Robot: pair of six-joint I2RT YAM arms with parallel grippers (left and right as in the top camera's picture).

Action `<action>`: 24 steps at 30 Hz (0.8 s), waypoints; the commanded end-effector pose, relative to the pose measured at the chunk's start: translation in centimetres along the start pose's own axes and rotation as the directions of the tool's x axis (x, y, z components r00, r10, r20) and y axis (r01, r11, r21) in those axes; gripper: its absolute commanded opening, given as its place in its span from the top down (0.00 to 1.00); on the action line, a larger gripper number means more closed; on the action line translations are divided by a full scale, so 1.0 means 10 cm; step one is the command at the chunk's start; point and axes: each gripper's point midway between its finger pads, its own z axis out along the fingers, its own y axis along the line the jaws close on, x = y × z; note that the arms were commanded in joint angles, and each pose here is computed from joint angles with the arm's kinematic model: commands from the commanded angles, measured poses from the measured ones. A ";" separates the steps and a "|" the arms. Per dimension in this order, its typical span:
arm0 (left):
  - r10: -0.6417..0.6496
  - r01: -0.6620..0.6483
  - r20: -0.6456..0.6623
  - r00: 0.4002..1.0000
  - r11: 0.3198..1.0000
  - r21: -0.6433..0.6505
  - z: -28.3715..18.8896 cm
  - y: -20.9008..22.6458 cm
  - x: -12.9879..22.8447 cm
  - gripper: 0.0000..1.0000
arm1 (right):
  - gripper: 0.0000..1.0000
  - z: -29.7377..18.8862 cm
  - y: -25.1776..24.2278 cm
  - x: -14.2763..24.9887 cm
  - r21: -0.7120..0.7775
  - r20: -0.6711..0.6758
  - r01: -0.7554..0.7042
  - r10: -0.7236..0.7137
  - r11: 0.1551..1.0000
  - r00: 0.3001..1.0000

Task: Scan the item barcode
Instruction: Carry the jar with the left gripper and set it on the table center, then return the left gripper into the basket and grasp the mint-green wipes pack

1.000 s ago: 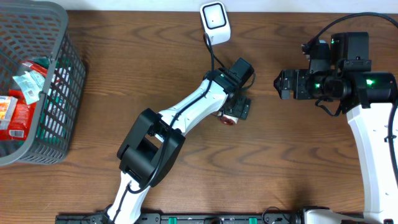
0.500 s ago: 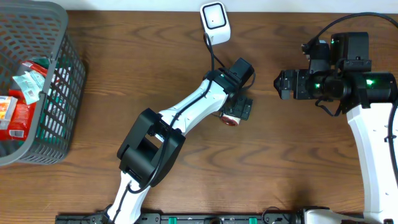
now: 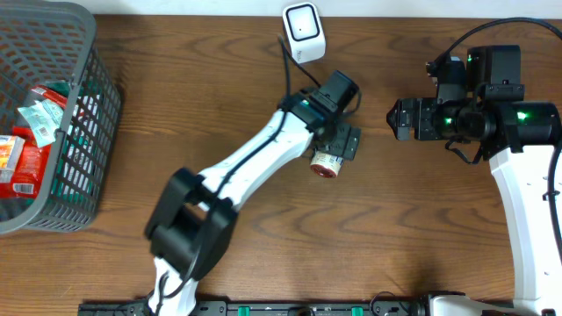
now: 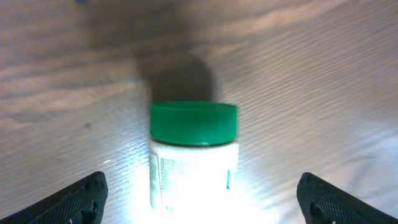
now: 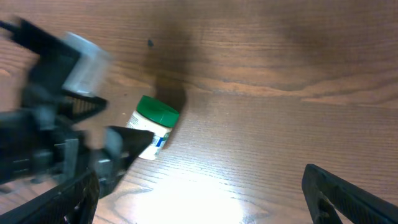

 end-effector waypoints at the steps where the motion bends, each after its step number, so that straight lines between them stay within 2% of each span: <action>1: -0.002 -0.005 0.158 0.987 0.999 0.044 -0.66 0.02 -0.36 0.03 | 0.01 -0.03 0.01 -0.03 -0.009 0.009 -0.014 0.014 1.000 1.000; 8: -0.001 -0.001 0.317 0.948 1.000 0.005 -1.64 0.52 -0.54 0.03 | 0.01 -0.03 0.01 -0.03 -0.009 0.009 -0.013 0.013 1.000 1.000; 15: -0.131 0.197 0.446 0.885 0.975 -0.105 -2.85 1.52 -0.44 0.04 | 0.01 -0.03 0.01 -0.03 -0.009 0.009 -0.014 0.014 1.000 1.000; 21: -0.267 0.446 0.592 0.761 0.877 -0.178 -3.77 2.42 -0.15 0.04 | 0.01 -0.03 0.01 -0.03 -0.009 0.009 -0.013 0.013 1.000 1.000; 24: -0.322 0.571 0.657 0.682 0.796 -0.202 -4.08 2.90 0.07 0.04 | 0.01 -0.03 0.01 -0.03 -0.009 0.009 -0.013 0.013 1.000 1.000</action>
